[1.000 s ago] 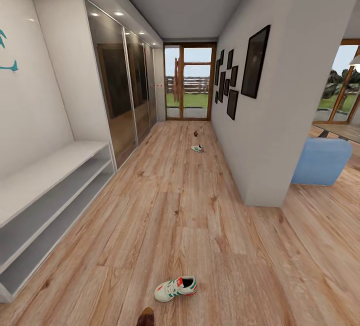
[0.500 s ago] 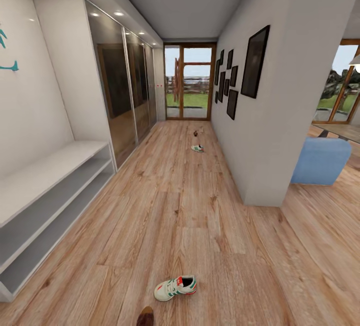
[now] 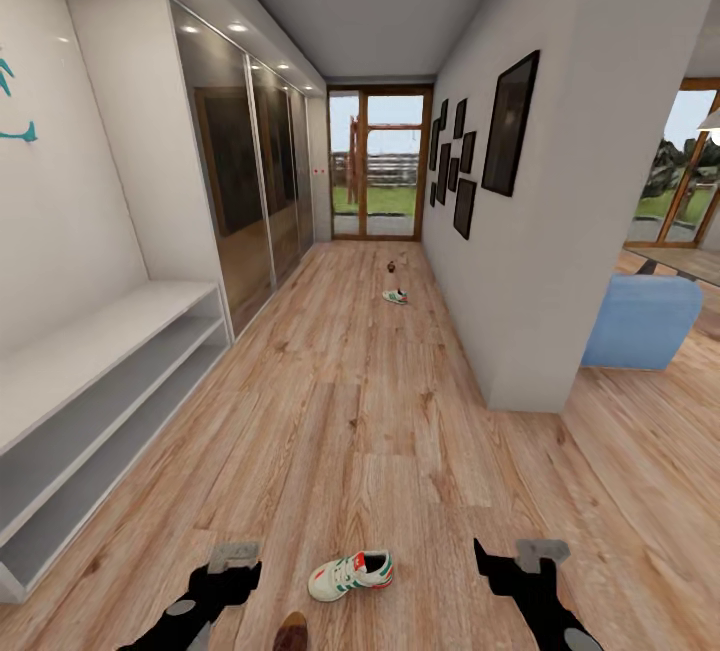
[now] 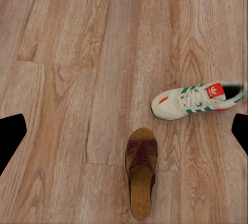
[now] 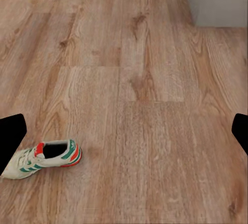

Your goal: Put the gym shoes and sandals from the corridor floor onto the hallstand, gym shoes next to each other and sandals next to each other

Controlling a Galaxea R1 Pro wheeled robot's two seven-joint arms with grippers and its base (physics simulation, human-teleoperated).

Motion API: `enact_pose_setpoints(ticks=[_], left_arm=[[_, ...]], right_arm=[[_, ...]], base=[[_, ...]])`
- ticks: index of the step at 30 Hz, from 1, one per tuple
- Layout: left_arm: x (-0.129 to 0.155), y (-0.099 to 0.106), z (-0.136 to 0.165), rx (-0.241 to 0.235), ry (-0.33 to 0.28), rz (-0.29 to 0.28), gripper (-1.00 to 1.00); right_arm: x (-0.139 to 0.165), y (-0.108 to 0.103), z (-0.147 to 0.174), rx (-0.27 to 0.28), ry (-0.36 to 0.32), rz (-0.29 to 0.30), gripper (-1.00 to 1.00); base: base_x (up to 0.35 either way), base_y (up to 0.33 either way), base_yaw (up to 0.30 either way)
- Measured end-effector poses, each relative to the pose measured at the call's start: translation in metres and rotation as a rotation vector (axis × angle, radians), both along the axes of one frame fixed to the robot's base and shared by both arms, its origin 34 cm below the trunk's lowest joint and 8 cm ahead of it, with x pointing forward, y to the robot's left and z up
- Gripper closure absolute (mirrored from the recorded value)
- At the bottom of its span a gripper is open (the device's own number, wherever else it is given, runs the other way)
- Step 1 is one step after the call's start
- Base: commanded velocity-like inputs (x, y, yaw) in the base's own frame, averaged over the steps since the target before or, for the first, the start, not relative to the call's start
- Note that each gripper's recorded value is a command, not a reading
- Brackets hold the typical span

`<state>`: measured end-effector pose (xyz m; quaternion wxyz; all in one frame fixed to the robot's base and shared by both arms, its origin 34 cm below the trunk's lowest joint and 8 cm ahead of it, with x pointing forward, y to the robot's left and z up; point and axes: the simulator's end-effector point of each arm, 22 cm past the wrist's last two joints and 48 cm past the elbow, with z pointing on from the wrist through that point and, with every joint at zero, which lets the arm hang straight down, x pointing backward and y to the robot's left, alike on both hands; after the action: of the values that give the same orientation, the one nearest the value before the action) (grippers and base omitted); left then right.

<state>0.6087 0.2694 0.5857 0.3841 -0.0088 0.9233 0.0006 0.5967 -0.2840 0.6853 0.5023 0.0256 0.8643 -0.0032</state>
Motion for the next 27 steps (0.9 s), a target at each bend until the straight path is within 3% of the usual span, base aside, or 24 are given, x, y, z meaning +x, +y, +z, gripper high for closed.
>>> enact_pose_setpoints(ticks=[5,6,8,12,14,27], left_arm=[[0.015,-0.006,0.008,-0.011,0.019,-0.013,-1.00],[0.015,-0.008,0.007,-0.011,0.031,-0.024,-1.00],[0.013,-0.008,0.006,-0.008,0.034,-0.030,-1.00],[0.015,-0.011,0.007,0.006,0.021,-0.055,-1.00],[0.021,-0.013,0.014,0.012,-0.020,-0.067,-1.00],[0.023,-0.013,-0.001,0.011,-0.027,-0.066,-1.00]], right_arm=[[0.053,0.001,0.041,-0.009,-0.010,0.009,-1.00],[0.082,0.002,0.064,-0.007,-0.017,0.015,-1.00],[0.094,0.002,0.076,-0.008,-0.032,0.017,-1.00],[0.097,0.002,0.073,-0.010,-0.016,0.019,-1.00],[0.096,0.002,0.069,-0.010,-0.004,0.020,-1.00],[0.094,0.001,0.049,-0.013,0.004,0.017,-1.00]], base=[[0.000,0.000,0.000],[0.000,0.000,0.000],[0.000,0.000,0.000],[0.000,0.000,0.000],[0.000,0.000,0.000],[0.000,0.000,0.000]])
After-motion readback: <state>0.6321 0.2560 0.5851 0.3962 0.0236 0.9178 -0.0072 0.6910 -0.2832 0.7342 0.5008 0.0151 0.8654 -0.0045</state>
